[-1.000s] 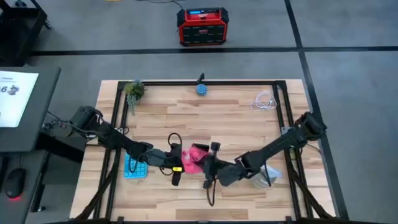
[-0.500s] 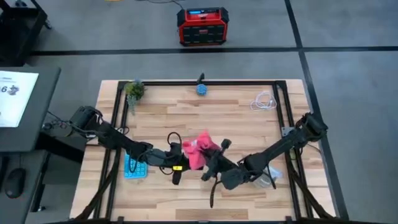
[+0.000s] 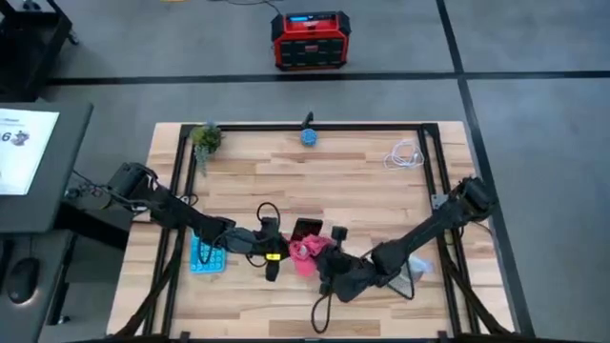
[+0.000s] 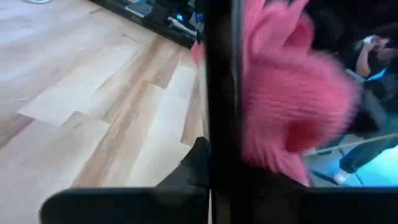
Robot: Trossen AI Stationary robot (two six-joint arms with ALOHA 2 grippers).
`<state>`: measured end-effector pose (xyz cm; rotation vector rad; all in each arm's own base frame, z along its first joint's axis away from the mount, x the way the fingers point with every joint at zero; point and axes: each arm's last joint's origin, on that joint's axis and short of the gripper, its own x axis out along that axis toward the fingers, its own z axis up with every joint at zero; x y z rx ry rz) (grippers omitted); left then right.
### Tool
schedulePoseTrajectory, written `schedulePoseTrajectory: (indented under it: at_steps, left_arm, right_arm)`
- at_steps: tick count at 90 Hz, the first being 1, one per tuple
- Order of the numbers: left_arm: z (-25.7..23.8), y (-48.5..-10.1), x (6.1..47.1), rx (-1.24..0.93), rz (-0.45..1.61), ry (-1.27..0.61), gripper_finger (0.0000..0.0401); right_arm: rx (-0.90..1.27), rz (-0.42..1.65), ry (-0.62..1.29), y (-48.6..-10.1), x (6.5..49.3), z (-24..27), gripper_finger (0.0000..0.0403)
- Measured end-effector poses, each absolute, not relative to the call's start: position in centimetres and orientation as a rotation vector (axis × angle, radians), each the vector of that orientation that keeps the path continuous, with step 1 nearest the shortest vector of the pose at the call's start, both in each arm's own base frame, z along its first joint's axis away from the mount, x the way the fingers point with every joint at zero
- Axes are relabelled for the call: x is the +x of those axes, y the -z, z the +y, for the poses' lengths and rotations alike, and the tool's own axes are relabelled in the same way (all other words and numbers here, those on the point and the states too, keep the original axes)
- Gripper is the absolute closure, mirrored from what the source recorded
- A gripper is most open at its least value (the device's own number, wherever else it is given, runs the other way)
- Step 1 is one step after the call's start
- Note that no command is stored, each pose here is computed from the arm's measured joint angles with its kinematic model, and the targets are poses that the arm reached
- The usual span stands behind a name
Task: Apply microfiber cloth
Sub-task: Wipe the black cellphone with the pink microfiber cloth
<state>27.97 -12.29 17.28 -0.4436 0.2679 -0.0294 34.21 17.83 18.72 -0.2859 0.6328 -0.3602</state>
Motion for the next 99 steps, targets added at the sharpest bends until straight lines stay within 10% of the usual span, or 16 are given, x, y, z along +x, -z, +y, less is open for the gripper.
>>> schedulePoseTrajectory:
  at_steps: [58, 99]
  left_arm:
    - [-11.6, -20.2, 26.1, -0.421, 0.202, 0.03, 0.0394]
    - [-11.7, -20.1, 26.1, -0.422, 0.208, 0.021, 0.0391]
  right_arm:
    - [-0.007, 0.595, 0.243, -14.6, 33.0, 16.7, 0.0389]
    - [0.055, 0.681, 0.176, -15.5, 33.7, 14.2, 0.0268]
